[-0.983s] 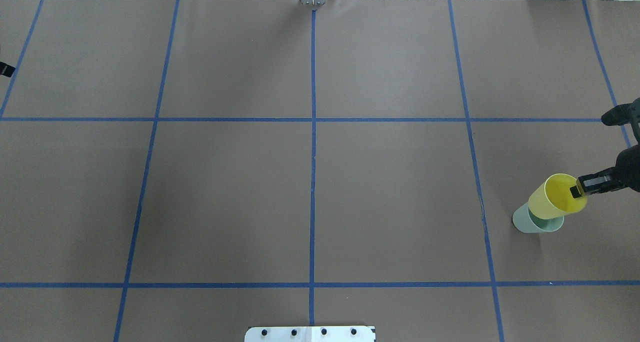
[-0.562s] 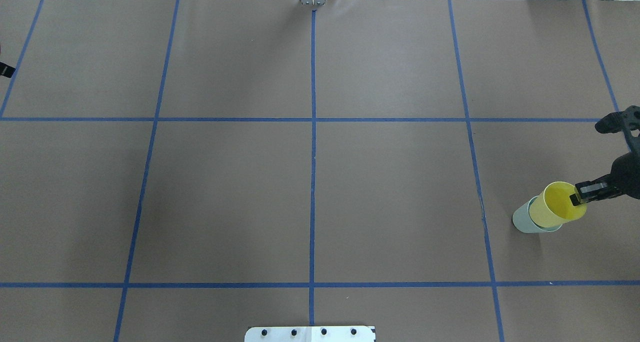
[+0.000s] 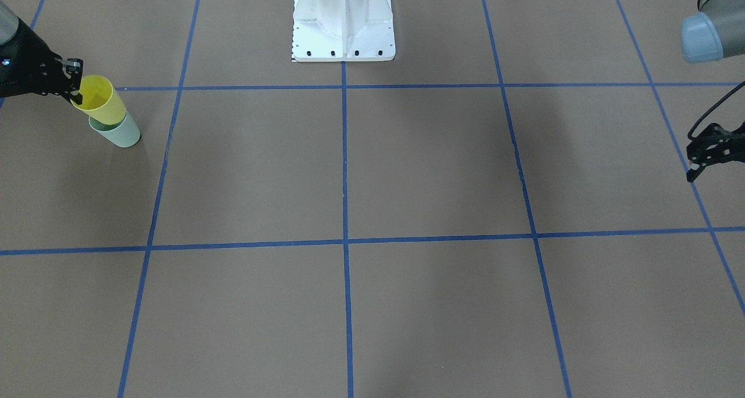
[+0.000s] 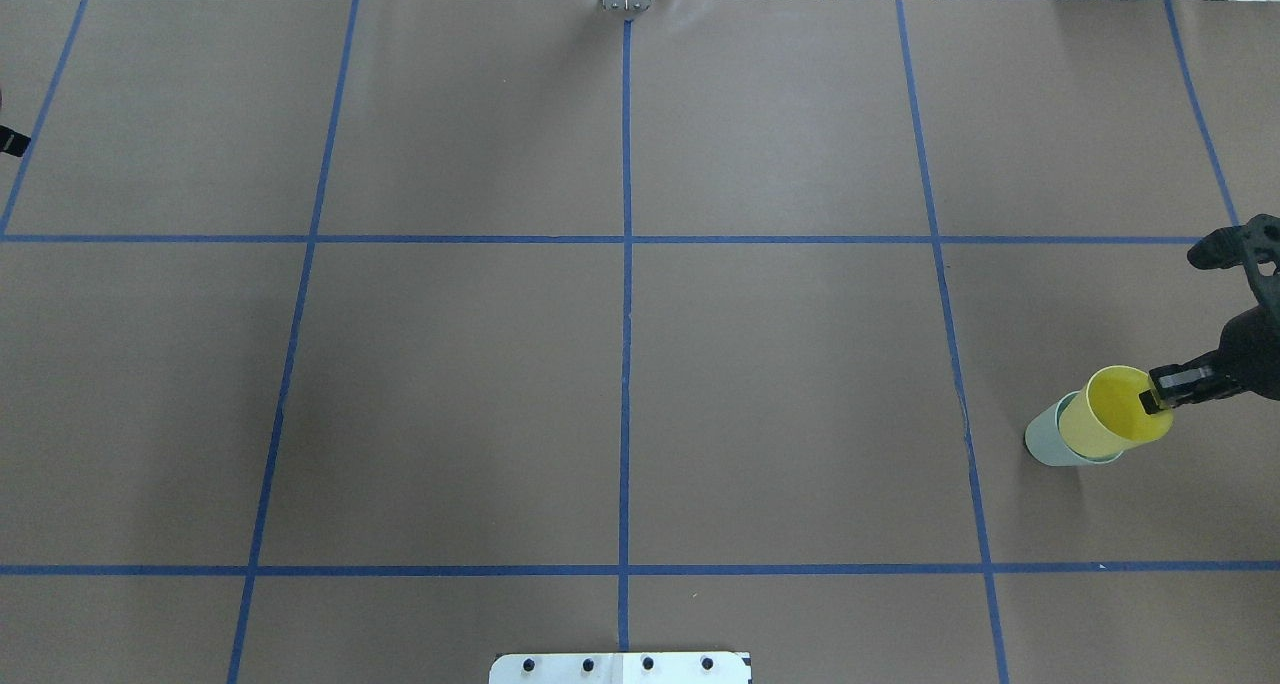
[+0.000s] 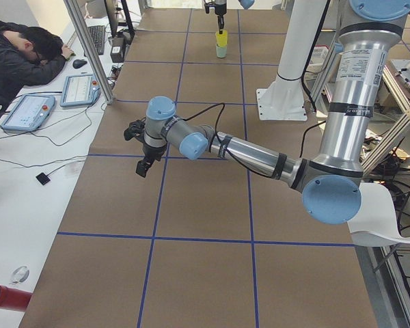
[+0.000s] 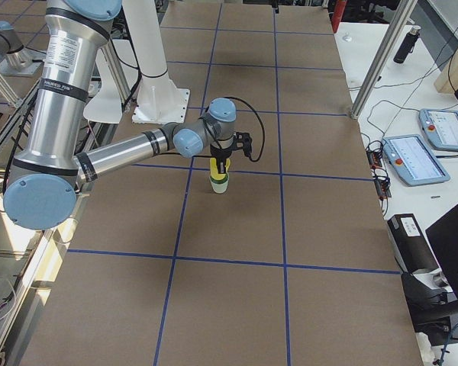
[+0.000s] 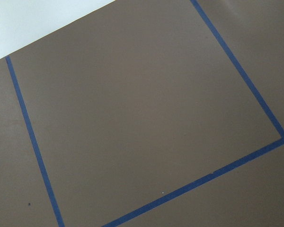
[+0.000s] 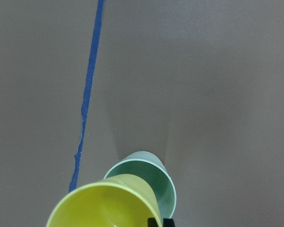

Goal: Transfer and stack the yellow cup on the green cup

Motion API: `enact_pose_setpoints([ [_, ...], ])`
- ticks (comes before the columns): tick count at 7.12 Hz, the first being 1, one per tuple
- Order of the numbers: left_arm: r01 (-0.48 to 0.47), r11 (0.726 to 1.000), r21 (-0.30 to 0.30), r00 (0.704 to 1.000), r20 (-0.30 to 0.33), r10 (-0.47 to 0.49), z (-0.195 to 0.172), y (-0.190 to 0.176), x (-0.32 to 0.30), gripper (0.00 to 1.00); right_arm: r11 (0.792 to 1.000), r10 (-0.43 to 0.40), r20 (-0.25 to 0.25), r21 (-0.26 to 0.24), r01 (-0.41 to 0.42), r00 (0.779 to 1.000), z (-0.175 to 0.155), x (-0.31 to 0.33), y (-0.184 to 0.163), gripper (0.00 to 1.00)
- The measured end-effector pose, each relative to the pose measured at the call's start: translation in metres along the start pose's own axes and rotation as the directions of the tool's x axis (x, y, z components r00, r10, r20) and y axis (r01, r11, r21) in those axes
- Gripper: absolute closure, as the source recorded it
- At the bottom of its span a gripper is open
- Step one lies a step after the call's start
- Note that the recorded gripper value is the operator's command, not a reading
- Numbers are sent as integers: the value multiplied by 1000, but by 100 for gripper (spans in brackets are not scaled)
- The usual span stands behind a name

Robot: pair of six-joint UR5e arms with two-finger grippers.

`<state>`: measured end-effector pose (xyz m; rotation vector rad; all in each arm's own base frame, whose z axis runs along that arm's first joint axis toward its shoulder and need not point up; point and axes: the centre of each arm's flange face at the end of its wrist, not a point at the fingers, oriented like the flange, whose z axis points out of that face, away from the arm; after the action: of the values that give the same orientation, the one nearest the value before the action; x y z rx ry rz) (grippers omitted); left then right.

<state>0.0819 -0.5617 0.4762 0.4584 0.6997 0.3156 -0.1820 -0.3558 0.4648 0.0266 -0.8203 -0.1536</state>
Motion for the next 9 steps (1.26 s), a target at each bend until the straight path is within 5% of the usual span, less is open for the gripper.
enact_pose_setpoints([
  [4,0,1000,0,1000,0,0,0,-1,0,0,1000,15,-16,-10,-15,1000,10,9,-4,100],
  [5,-1,1000,1,1000,0,1,0,-1,0,0,1000,17,-18,-12,-17,1000,11,10,-4,8],
  [6,-1,1000,0,1000,-1,1,0,-1,1,0,1000,19,-19,-14,-20,1000,13,11,-4,0],
  [9,4,1000,-6,1000,6,-4,0,0,-6,0,1000,24,-25,-15,-25,999,15,13,-6,0],
])
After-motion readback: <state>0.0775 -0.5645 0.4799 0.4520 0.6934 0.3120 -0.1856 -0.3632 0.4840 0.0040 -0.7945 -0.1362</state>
